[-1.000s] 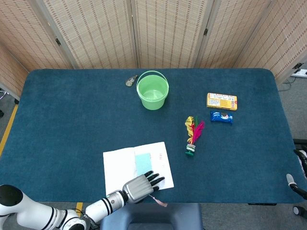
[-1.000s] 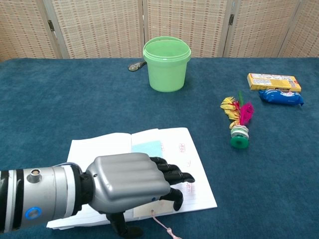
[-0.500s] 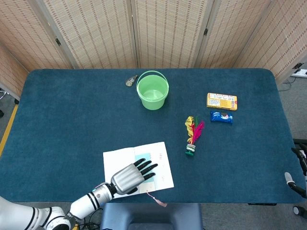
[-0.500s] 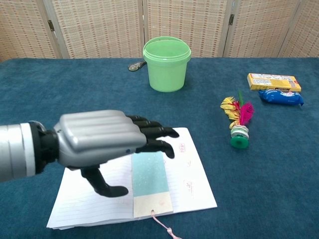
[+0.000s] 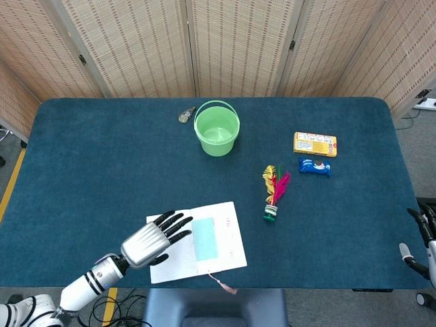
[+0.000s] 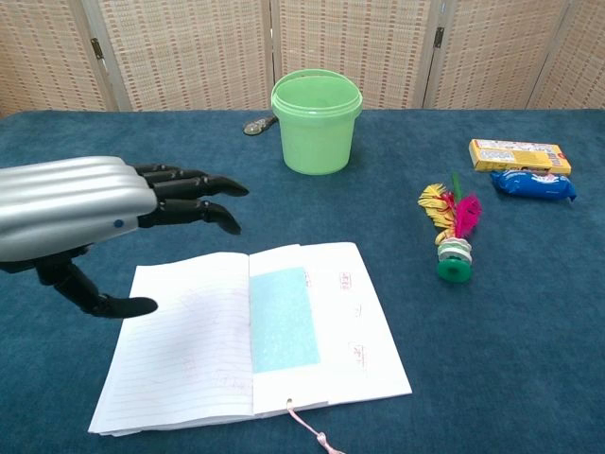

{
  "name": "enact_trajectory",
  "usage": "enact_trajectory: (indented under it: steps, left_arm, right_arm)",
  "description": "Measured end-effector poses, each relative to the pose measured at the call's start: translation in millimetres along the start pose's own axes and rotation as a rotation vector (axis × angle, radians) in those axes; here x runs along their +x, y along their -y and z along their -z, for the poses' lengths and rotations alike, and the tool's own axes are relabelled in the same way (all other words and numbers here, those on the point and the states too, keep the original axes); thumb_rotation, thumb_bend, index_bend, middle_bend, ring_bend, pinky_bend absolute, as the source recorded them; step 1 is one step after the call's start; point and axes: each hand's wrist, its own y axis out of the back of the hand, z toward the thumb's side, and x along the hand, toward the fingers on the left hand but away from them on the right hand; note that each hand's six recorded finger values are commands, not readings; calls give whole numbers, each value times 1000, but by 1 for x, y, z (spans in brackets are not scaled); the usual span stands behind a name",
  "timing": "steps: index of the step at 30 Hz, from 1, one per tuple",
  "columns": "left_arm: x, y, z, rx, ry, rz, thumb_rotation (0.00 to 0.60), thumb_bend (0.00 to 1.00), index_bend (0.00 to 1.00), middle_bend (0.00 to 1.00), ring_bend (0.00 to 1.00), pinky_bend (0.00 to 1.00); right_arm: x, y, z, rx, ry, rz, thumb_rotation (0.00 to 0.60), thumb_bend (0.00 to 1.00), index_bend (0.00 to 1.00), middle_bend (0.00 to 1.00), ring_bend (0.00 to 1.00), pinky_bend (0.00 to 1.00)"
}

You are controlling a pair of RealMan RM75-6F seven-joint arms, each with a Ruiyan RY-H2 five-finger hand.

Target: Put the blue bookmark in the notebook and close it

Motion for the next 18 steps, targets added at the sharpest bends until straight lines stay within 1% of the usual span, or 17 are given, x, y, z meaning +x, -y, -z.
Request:
enact_trajectory:
  steps: [4,9,13,18]
  left_arm:
    - [-17,12,9,15,15,-11,600,315,168,0,0,137]
    - [-38,31,17,26,18,2,600,315,155,0,0,137]
    - [-49,45,23,36,12,32,600,315,131,0,0,137]
    - [-60,63,25,58,24,80,600,315,115,0,0,137]
  right_arm:
    - [-1,0,-3,1,-7,-3,600,263,161,93,94,141]
    - [-1,-1,-5,5,-12,-1,600,262,161,93,94,142]
    - [0,-1,-6,4,-13,-2,600,262,161,93,94,141]
    - [0,1,-7,2,-16,-6,600,262,161,93,94,141]
